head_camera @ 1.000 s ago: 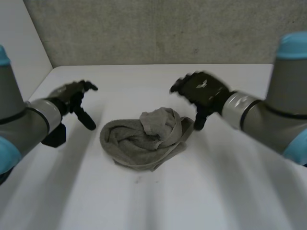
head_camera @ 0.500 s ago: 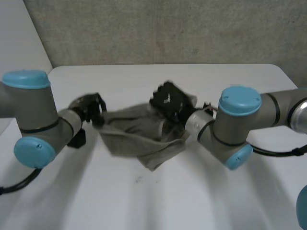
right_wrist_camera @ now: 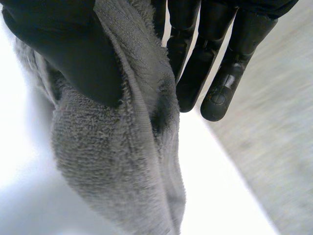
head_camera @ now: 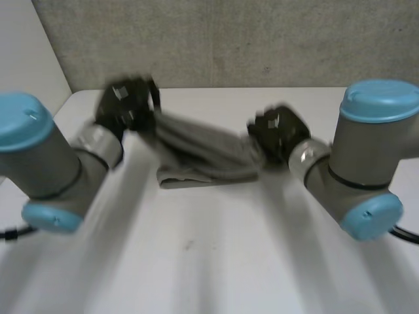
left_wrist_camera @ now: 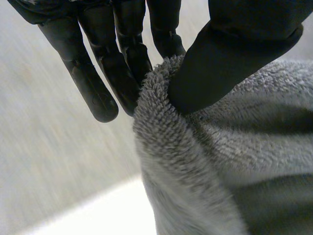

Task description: Fold the towel.

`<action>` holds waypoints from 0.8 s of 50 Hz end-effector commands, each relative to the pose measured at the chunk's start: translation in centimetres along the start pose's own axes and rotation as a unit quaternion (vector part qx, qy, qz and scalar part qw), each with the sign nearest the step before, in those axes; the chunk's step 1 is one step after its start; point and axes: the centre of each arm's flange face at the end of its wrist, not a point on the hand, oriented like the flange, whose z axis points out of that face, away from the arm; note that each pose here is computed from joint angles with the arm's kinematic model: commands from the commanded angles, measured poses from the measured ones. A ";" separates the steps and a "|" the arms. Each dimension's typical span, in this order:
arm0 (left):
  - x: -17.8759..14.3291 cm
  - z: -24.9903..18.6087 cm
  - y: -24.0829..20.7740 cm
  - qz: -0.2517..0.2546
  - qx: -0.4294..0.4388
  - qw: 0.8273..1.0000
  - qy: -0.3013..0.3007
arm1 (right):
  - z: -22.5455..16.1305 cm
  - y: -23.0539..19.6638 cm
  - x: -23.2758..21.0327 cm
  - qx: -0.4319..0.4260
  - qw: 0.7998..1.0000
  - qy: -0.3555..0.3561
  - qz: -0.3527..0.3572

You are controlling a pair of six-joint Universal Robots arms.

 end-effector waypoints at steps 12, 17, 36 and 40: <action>7.0 -6.4 3.1 0.057 -0.129 0.984 0.104 | -3.9 0.6 2.8 -0.048 0.998 0.000 0.035; 7.8 -7.7 3.3 0.063 -0.139 0.981 0.116 | -4.3 -0.5 3.5 -0.029 0.993 0.011 0.112; 0.5 -8.6 -1.4 0.063 -0.087 0.994 -0.023 | -2.7 -3.8 -2.2 -0.002 0.985 -0.110 0.129; -1.3 -8.8 -1.8 0.061 -0.084 0.993 -0.049 | -1.9 -4.2 -4.6 -0.002 0.980 -0.154 0.124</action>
